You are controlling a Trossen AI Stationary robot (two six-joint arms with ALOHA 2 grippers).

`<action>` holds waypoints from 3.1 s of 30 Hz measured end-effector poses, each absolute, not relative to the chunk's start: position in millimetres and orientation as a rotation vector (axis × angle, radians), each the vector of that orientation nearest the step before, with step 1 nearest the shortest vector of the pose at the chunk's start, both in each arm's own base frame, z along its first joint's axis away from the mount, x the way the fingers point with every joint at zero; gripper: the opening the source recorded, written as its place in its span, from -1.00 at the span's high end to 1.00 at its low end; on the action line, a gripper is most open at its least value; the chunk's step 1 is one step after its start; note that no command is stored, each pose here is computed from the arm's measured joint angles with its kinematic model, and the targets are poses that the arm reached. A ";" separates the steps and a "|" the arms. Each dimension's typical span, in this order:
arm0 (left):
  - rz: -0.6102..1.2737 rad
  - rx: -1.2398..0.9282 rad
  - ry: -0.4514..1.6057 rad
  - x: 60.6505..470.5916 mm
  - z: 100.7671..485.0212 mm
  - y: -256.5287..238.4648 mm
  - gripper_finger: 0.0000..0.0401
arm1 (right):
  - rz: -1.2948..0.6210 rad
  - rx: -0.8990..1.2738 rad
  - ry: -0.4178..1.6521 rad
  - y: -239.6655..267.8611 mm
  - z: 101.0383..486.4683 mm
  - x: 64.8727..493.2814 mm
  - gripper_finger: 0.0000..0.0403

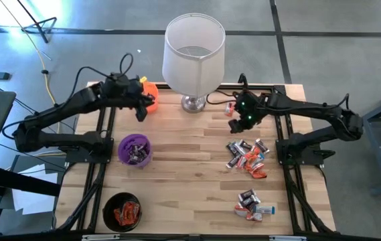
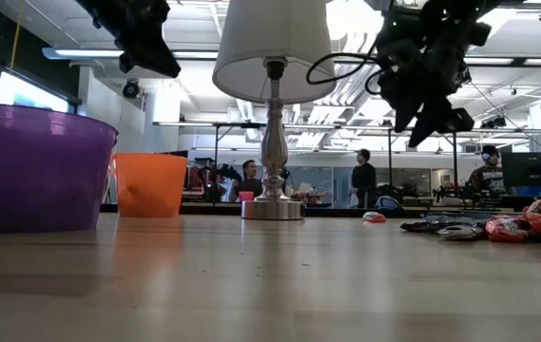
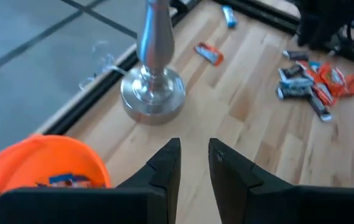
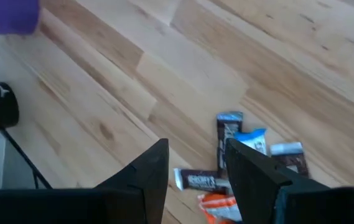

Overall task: Sort candy
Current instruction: Put the white chocolate into the orange bucket

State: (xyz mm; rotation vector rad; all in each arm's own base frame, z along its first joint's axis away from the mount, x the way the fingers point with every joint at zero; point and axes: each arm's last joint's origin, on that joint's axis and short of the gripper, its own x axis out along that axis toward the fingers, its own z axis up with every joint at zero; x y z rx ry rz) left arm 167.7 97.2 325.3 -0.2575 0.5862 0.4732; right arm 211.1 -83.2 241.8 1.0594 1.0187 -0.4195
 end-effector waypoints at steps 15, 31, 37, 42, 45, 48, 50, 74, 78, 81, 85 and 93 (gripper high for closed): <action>0.385 -0.237 0.606 179.5 297.1 84.6 0.65 | -0.350 0.688 1.245 -70.6 209.5 227.4 0.25; 0.179 -0.255 0.483 195.5 303.1 32.3 0.65 | -0.385 0.523 1.412 -33.1 193.3 234.5 0.25; 0.165 -0.182 0.456 194.0 307.3 28.3 0.65 | -0.624 0.417 1.488 -53.6 192.8 219.2 0.25; 0.158 -0.103 0.450 194.4 308.3 28.7 0.65 | -0.747 0.490 1.489 -91.3 193.0 204.9 0.25; 0.179 -0.074 0.448 194.5 308.6 29.4 0.65 | -0.760 0.509 1.493 -116.3 193.0 192.9 0.25; 0.195 -0.064 0.448 194.4 308.6 30.0 0.65 | -0.703 0.445 1.529 -134.6 193.0 181.2 0.25; 0.196 -0.064 0.444 194.6 309.0 30.1 0.65 | -0.652 0.387 1.558 -141.1 193.1 176.1 0.25; 0.175 0.071 0.435 195.6 310.9 30.7 0.65 | -1.031 0.690 1.398 -179.4 193.5 145.2 0.25; 0.167 0.116 0.442 195.4 310.6 31.2 0.65 | -1.246 0.890 1.203 -196.3 194.1 133.7 0.25; 0.161 0.136 0.463 194.5 309.0 31.1 0.65 | -1.338 0.992 1.031 -206.6 195.5 133.0 0.25; 0.159 0.120 0.533 188.5 303.9 30.4 0.65 | -1.410 1.090 0.908 -211.2 196.5 132.9 0.25; 0.178 0.055 0.566 166.5 307.1 27.1 0.65 | -1.527 1.259 0.915 -196.7 176.4 125.2 0.25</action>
